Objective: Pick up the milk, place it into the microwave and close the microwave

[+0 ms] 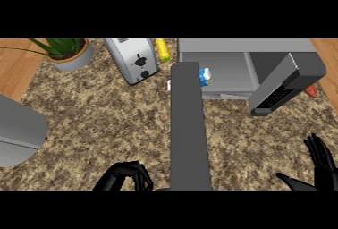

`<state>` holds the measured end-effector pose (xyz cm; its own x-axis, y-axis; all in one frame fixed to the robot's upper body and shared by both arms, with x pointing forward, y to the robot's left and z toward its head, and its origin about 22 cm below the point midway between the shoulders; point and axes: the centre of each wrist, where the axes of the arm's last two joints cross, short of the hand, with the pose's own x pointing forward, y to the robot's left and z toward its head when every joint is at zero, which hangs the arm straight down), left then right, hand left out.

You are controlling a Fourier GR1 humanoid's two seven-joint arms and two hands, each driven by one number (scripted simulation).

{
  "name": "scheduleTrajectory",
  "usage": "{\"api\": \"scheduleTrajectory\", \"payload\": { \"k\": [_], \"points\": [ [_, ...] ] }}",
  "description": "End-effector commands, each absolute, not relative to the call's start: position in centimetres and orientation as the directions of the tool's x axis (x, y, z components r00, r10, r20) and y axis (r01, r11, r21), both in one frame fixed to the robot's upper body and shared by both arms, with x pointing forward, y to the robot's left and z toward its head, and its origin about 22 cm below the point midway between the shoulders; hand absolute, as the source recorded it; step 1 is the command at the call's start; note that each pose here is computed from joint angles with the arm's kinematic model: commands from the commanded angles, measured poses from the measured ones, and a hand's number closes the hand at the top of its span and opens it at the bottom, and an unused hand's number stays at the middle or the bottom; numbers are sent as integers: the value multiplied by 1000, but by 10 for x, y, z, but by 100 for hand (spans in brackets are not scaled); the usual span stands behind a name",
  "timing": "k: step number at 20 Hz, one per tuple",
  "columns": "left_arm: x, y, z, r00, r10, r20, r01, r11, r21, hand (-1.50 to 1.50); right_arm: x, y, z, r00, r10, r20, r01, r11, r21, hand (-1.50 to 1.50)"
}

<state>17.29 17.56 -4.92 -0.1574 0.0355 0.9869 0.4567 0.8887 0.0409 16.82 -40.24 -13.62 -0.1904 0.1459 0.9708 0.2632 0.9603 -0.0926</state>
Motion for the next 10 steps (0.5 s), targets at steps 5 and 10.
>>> {"api": "scheduleTrajectory", "payload": {
  "k": [5,10],
  "points": [
    [227,134,-46,-189,-94,978,540,821,184,150,149,-440,-122,-266,108,958,239,970,-43,-150],
    [221,114,-74,-44,-214,976,740,649,176,150,139,-451,-116,-256,97,962,209,977,-43,-150]
  ]
}}
